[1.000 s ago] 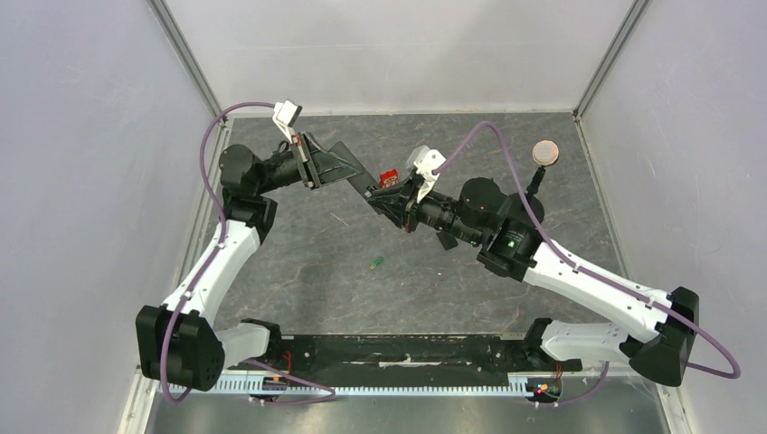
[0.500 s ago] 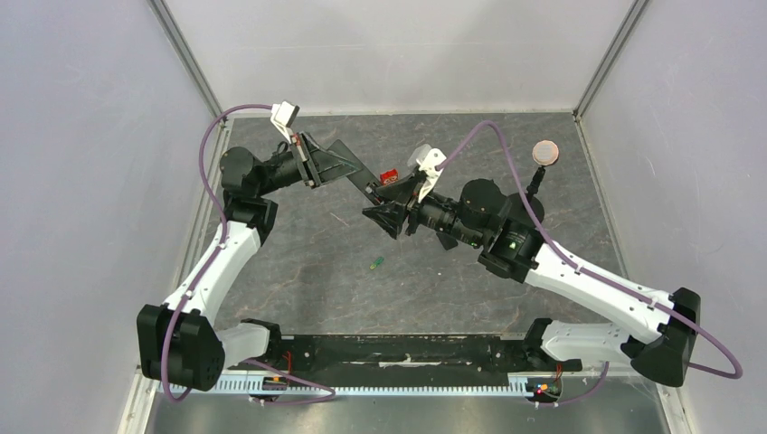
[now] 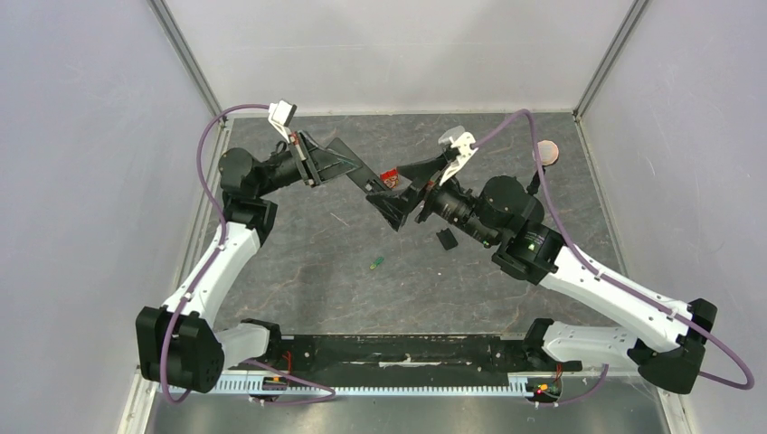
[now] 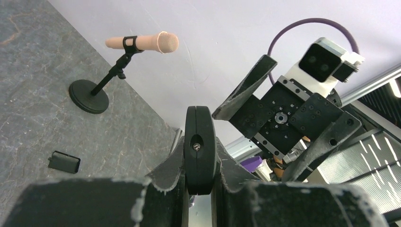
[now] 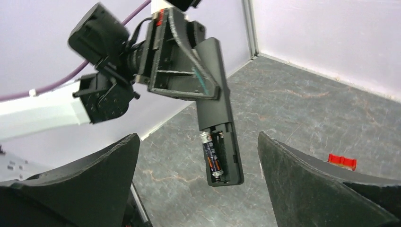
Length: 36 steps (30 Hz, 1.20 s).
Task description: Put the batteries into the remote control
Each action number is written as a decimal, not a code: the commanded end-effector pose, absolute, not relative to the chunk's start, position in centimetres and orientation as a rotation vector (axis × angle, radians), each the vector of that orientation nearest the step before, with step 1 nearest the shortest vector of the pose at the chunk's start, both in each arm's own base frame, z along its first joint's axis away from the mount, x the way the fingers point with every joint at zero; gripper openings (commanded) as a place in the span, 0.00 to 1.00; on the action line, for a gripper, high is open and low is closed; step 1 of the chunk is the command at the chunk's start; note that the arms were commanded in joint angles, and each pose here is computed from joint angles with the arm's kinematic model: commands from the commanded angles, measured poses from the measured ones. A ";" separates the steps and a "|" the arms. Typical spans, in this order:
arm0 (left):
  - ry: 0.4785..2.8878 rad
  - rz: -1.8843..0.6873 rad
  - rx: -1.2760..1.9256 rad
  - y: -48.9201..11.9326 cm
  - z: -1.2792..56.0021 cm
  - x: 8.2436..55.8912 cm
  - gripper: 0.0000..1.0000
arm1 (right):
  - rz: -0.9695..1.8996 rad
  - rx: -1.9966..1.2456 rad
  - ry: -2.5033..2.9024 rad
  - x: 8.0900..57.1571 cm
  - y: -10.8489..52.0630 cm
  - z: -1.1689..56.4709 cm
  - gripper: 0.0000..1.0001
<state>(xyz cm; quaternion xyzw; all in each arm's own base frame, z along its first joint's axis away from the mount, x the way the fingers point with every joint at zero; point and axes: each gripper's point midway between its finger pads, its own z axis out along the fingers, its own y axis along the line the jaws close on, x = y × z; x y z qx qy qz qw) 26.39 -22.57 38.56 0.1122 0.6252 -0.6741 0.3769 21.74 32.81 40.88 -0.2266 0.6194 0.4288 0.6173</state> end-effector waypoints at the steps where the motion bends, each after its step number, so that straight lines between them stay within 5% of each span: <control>1: 1.500 -1.697 0.288 -22.1 41.2 25.8 0.02 | 1.072 -0.202 1.485 23.6 31.7 41.9 0.98; 19: 1.459 -1.690 0.206 -21.6 42.2 26.0 0.02 | 1.410 0.147 1.645 24.9 34.6 40.2 0.98; 36: 1.453 -1.689 0.194 -21.5 42.4 25.9 0.02 | 1.585 0.212 1.688 24.8 35.0 37.5 0.70</control>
